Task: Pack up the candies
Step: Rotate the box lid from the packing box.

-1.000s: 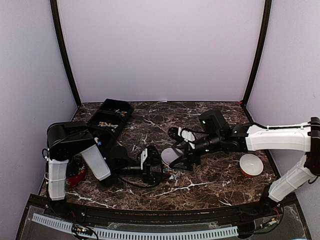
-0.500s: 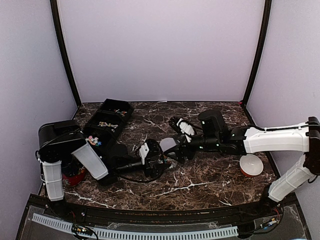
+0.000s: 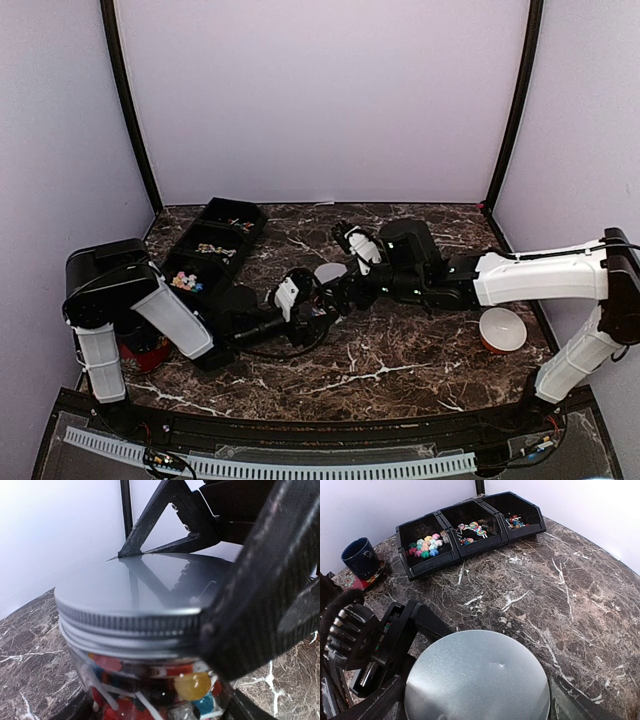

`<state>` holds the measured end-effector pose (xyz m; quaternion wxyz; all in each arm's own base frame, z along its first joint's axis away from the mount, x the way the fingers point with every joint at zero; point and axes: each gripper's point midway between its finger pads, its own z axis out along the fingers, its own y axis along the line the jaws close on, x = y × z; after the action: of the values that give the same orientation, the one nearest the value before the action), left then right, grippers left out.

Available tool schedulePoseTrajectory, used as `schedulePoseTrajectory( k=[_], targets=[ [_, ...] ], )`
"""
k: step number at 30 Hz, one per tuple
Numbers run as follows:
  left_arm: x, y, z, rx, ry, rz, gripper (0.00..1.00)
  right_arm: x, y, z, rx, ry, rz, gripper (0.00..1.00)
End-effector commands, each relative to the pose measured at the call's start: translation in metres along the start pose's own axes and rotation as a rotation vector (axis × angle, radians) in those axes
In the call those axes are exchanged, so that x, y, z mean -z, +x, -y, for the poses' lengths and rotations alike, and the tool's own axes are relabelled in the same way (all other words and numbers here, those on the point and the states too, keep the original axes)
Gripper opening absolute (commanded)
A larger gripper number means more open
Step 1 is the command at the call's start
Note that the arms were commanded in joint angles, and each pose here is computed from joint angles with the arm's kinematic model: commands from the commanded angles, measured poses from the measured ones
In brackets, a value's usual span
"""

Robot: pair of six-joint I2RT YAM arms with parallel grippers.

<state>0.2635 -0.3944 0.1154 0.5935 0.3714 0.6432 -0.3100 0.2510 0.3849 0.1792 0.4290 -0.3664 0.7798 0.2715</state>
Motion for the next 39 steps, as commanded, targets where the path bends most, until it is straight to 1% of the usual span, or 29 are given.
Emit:
schedulePoseTrajectory(
  k=[1,4,15,20,28,39],
  targets=[
    [0.004,-0.092,-0.010,0.001,-0.055,0.272,0.73,-0.008,0.009,-0.009,-0.024,-0.004,-0.037,0.97],
    [0.005,-0.094,-0.011,-0.002,-0.061,0.275,0.73,-0.007,0.007,-0.013,-0.015,-0.023,-0.031,0.99],
    [0.008,-0.097,-0.016,-0.009,-0.090,0.281,0.73,0.007,0.002,-0.018,0.016,-0.053,-0.017,0.98],
    [0.010,-0.099,-0.019,-0.003,-0.106,0.286,0.73,0.015,0.003,-0.028,0.034,-0.113,-0.017,0.98],
    [0.016,-0.100,-0.027,0.030,-0.108,0.295,0.72,0.029,0.009,-0.033,0.062,-0.145,-0.040,0.97],
    [0.022,-0.106,-0.029,0.036,-0.077,0.305,0.72,0.045,0.019,-0.042,0.106,-0.204,-0.079,0.98]
  ],
)
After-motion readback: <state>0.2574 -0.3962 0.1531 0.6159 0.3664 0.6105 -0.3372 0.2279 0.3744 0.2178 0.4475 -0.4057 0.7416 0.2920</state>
